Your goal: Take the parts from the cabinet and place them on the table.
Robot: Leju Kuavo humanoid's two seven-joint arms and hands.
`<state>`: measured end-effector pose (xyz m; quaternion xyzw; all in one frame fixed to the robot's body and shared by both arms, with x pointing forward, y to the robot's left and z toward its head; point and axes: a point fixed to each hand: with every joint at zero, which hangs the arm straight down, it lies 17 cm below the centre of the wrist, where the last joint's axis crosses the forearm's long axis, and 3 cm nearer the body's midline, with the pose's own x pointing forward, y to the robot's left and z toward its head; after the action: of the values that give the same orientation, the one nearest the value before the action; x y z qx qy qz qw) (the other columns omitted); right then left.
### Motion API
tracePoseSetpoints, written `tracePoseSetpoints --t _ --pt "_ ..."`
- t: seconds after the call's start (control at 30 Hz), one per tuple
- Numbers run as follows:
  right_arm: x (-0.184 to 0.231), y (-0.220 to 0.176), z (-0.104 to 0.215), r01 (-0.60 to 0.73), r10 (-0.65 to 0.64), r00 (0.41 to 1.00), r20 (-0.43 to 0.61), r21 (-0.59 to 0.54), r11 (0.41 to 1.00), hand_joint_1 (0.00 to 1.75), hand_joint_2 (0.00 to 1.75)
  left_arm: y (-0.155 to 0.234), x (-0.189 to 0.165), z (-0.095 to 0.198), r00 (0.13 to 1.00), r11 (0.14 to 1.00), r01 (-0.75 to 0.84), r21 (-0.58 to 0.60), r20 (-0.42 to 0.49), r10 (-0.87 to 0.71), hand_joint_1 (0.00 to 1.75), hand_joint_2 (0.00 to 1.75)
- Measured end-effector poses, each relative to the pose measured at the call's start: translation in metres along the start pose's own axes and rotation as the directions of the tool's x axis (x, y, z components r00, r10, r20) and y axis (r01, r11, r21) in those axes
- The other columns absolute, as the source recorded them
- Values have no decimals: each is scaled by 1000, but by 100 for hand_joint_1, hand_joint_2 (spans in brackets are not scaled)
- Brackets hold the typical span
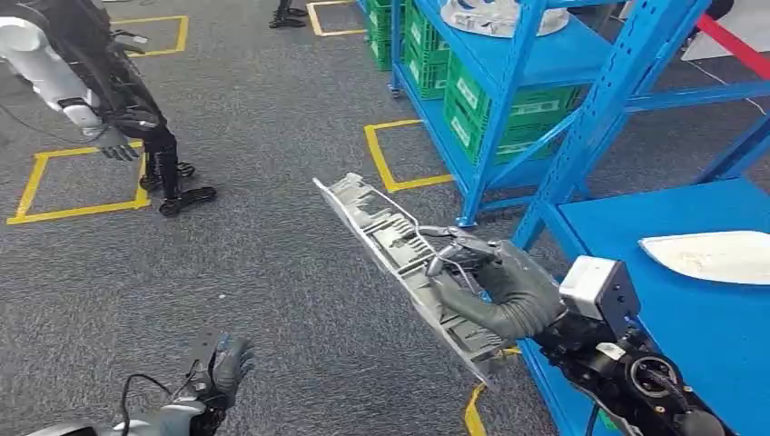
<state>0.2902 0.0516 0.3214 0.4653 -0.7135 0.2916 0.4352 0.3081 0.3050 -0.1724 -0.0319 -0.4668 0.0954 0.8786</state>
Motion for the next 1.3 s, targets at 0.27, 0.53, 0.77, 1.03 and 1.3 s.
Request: tracePoseSetpoints --t 0.27,0.53,0.77,1.03,1.3 --pt "2 -3 3 -35 35 999 12 -19 999 175 175 1 1 0 1000 1000 12 -3 -1 -12 0 0" --pt "-2 -10 10 -39 39 999 4 -55 998 175 175 1 1 0 1000 1000 18 -6 2 -18 0 0" --pt "2 -10 11 -38 39 999 9 -56 998 175 175 -1 4 -2 1000 1000 17 -9 9 -17 0 0" --pt "-2 -11 16 -35 35 999 -1 -61 998 175 175 -3 3 -2 1000 1000 15 -12 7 -15 0 0" --pt "-1 -9 18 -54 54 999 1 -45 998 175 175 -2 4 -2 1000 1000 20 -11 9 -20 0 0"
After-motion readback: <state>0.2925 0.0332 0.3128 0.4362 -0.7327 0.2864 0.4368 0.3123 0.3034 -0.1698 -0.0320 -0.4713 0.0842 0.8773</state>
